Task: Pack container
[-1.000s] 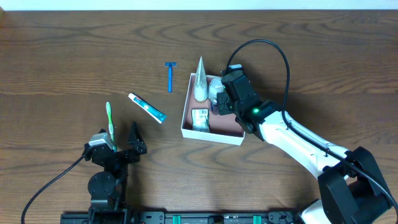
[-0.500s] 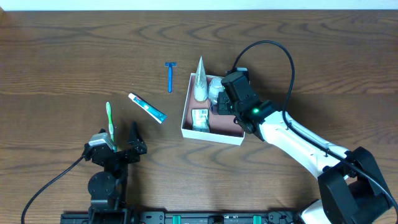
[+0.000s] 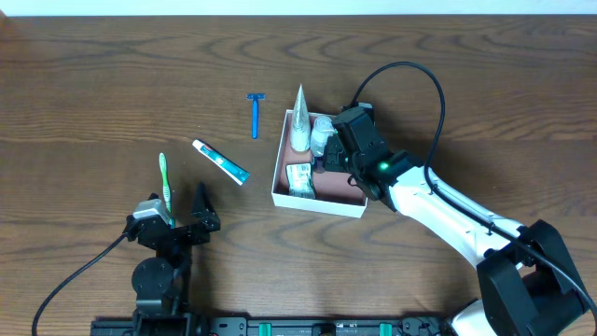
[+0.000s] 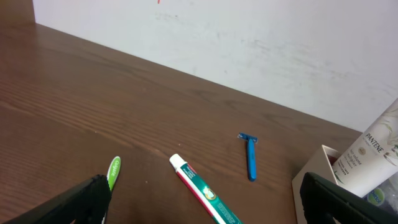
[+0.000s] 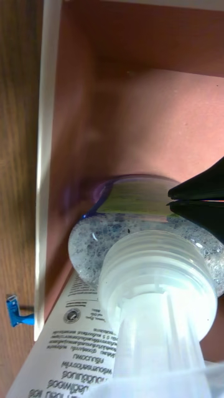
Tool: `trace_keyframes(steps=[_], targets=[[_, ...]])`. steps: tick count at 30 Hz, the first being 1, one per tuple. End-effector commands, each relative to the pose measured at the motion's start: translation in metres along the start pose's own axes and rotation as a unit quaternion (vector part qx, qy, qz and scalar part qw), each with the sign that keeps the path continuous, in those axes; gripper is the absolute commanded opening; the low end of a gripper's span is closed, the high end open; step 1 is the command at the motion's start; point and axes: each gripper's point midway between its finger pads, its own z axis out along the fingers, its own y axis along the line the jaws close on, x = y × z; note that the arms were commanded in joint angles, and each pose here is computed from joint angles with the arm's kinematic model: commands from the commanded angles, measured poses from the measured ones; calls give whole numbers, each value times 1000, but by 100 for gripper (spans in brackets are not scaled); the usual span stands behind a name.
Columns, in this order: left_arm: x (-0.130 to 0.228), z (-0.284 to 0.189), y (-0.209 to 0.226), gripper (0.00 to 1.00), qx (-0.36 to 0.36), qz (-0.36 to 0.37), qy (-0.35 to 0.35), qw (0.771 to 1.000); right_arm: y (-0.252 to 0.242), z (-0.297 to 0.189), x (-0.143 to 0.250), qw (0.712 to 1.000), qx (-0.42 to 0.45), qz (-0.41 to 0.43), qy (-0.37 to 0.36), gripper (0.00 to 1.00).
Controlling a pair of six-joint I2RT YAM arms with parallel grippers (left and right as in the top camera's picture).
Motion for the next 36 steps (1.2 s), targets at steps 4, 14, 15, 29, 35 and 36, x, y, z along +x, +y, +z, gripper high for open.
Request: trace_keyframes(steps=[4,14,15,29,35,36], targets=[[18,2,8,98,-14,7,24,1000,-3,2,7,999,-3,-31,17,17],[18,2,8,98,-14,7,24,1000,-23,-37,14,998,51,-34,27,15],[18,2,8,98,-14,7,24,1000,-25,-41,15,997,55,-33,30,15],[18,2,8,98,-14,7,24,1000,-42,-53,36,993,88,-30,72,13],[18,2,8,98,-14,7,24,1000,-56,-56,39,989,119,-34,79,15],[18,2,8,98,-14,7,24,1000,-59,-57,40,988,126,-35,80,15]])
